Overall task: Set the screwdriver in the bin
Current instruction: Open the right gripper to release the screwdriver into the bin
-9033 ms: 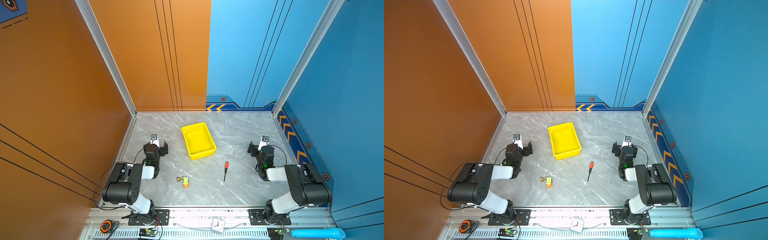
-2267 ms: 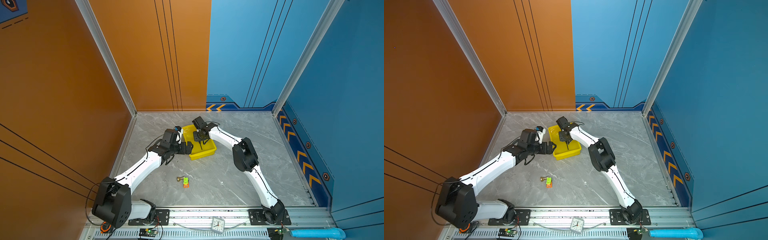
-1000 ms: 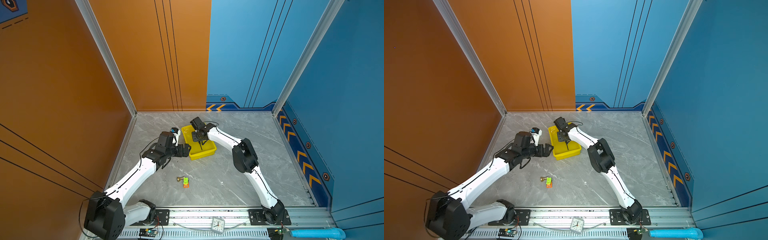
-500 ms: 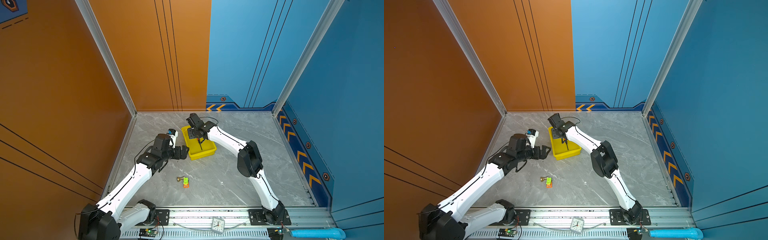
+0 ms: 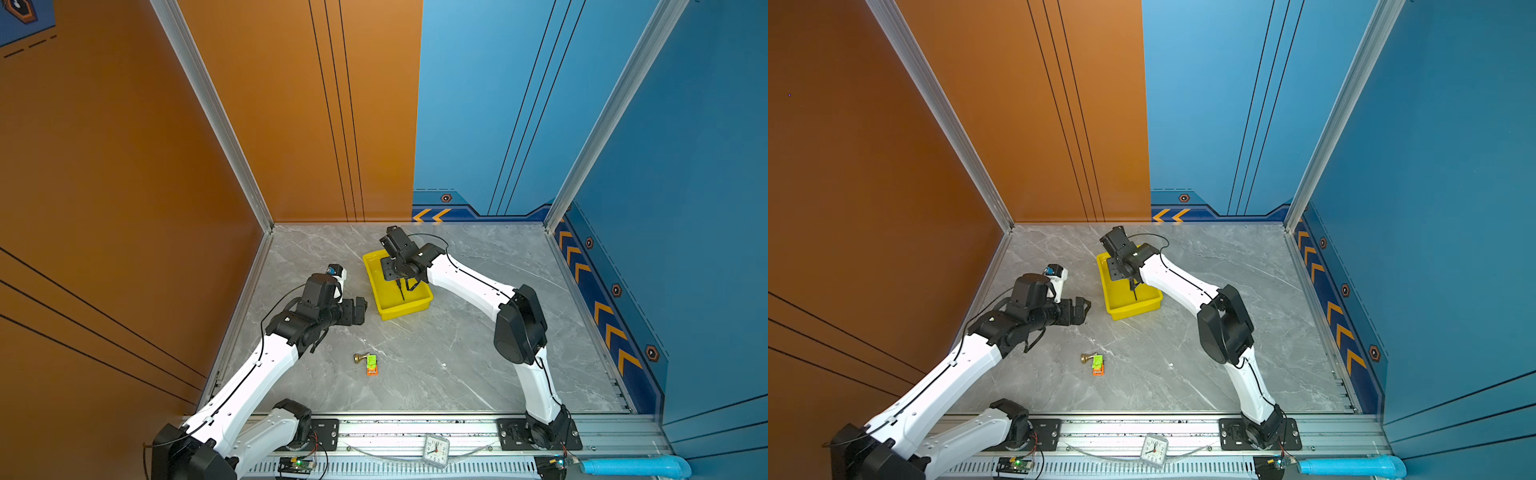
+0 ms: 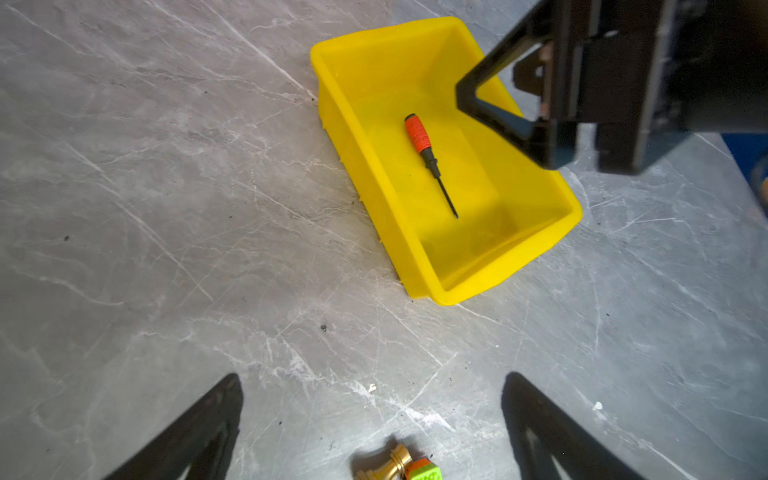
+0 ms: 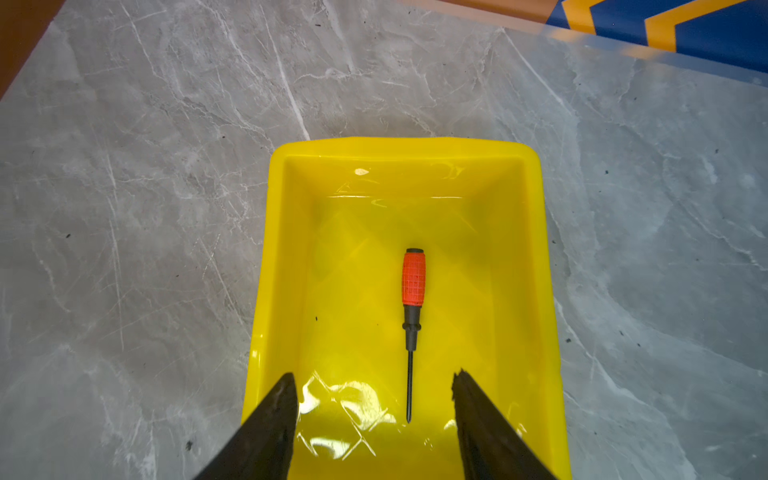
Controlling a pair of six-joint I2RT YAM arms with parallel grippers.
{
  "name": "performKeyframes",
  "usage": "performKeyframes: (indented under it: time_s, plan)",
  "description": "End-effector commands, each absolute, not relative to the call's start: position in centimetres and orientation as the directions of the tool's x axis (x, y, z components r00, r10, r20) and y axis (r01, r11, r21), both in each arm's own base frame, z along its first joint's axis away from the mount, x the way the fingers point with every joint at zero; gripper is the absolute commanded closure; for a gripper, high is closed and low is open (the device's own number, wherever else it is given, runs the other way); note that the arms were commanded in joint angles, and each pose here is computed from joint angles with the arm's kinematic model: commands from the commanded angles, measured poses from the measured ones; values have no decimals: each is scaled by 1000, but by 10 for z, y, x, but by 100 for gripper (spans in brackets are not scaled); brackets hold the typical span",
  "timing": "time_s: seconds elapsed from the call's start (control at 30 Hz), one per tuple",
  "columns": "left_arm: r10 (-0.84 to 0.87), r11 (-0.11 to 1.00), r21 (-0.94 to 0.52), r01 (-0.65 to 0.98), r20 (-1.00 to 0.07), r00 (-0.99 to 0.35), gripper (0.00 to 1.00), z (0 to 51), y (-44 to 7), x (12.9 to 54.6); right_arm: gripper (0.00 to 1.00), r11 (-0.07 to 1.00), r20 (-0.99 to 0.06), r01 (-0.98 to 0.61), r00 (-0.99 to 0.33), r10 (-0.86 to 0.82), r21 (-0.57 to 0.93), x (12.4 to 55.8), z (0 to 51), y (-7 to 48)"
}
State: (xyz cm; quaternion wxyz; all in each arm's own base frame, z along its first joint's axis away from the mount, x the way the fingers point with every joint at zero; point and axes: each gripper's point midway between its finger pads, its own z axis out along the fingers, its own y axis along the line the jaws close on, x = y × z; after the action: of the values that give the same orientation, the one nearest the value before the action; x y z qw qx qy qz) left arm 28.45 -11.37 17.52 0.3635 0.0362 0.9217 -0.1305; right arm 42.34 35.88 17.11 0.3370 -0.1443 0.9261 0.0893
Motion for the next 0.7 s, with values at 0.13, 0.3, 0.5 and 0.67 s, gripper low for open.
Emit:
performKeyframes:
  time_s: [0.13,0.3,0.5,0.67]
  plan:
    - [-11,983,-141,117,-682,-732,2,167,-90,269,29,949,-679,-317,-699,-225,12,392,201,313]
    - [-34,989,-129,78,-699,-714,2,170,-82,270,21,960,-687,-281,-695,-211,-9,365,213,268]
    - [6,999,-32,43,-724,-689,2,165,-63,271,13,975,-707,-221,-685,-175,-27,328,219,205]
    - [46,998,59,3,-750,-660,2,170,-47,276,5,988,-732,-153,-670,-122,-25,306,221,157]
